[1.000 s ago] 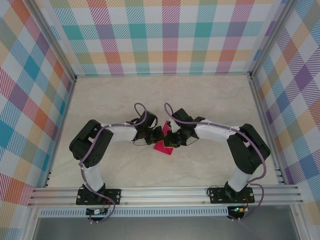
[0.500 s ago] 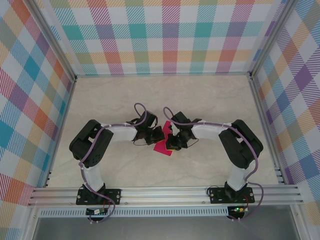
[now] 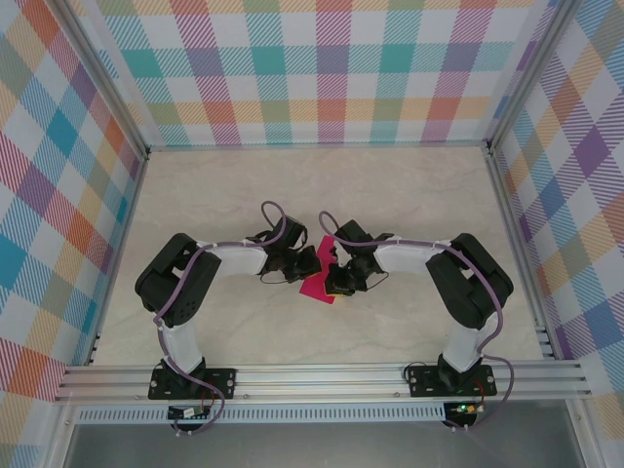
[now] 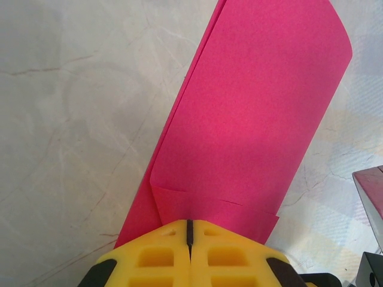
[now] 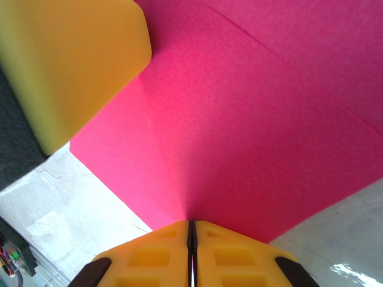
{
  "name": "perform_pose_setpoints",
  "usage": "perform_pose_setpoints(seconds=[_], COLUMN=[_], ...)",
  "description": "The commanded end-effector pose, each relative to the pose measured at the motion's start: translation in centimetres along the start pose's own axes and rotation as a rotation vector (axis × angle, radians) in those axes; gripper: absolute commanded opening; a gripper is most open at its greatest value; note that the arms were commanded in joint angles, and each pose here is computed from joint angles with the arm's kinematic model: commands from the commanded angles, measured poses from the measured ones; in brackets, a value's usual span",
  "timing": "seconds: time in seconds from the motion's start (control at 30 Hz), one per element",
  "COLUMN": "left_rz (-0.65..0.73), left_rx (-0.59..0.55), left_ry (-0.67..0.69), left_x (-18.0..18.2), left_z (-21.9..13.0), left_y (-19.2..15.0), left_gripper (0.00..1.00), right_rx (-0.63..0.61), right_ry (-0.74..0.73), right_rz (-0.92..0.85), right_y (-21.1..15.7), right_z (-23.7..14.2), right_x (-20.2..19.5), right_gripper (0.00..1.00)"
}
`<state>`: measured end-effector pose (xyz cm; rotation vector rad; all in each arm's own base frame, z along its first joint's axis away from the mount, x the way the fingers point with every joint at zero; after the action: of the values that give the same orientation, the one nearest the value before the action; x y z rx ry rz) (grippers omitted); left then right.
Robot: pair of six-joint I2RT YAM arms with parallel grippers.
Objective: Fold a paper plane with a square sheet of paper (pick it up from the middle)
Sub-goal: Fold the triangle a second time at the center of the table.
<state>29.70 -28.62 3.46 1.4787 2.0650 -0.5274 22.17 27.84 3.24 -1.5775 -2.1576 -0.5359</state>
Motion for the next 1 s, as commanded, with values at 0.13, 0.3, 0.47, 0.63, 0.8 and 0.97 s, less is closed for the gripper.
perform_pose_setpoints(seconds=[0.13, 0.3, 0.47, 0.63, 0.8, 0.97], left_rz=[-0.057, -0.061, -0.060, -0.065, -0.073, -0.074], left_rx=[0.010, 0.010, 0.010, 0.012, 0.019, 0.019], left_ry=[0.192, 0.199, 0.196, 0.187, 0.181, 0.175], left_x=[4.9, 5.0, 5.0, 4.9, 4.8, 4.7], left_z=[0.7, 0.7, 0.7, 0.7, 0.8, 0.8], left_y=[-1.0, -1.1, -1.1, -1.1, -1.2, -1.2], left_gripper=[0.06, 0.05, 0.06, 0.05, 0.05, 0.05], right_rx=[0.083, 0.101, 0.037, -0.038, -0.030, -0.012], right_ry=[-0.003, -0.002, 0.017, 0.062, 0.060, 0.050], right_rz=[-0.001, -0.024, -0.056, -0.066, -0.057, -0.051], right_y=[-2.4, -3.3, -1.9, 0.2, 0.7, 0.5], right_z=[0.7, 0.3, -0.9, -1.3, -0.5, 0.2], right_x=[-1.0, -1.1, 0.1, 1.6, 1.6, 1.3], right_gripper=[0.10, 0.10, 0.10, 0.11, 0.11, 0.11])
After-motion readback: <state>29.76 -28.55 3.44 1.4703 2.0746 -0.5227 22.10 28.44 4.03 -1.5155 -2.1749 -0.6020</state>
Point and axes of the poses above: each hand's point on the last joint's axis, 136 mm out from that joint toward the fingers, its own z axis out along the fingers, its own x axis along the line the jaws close on, y = z × x, the point moved 2 cm from there along -z, back along the fingers, and after that the axes turned 9 degrees about -z, right-handed, at the moved point
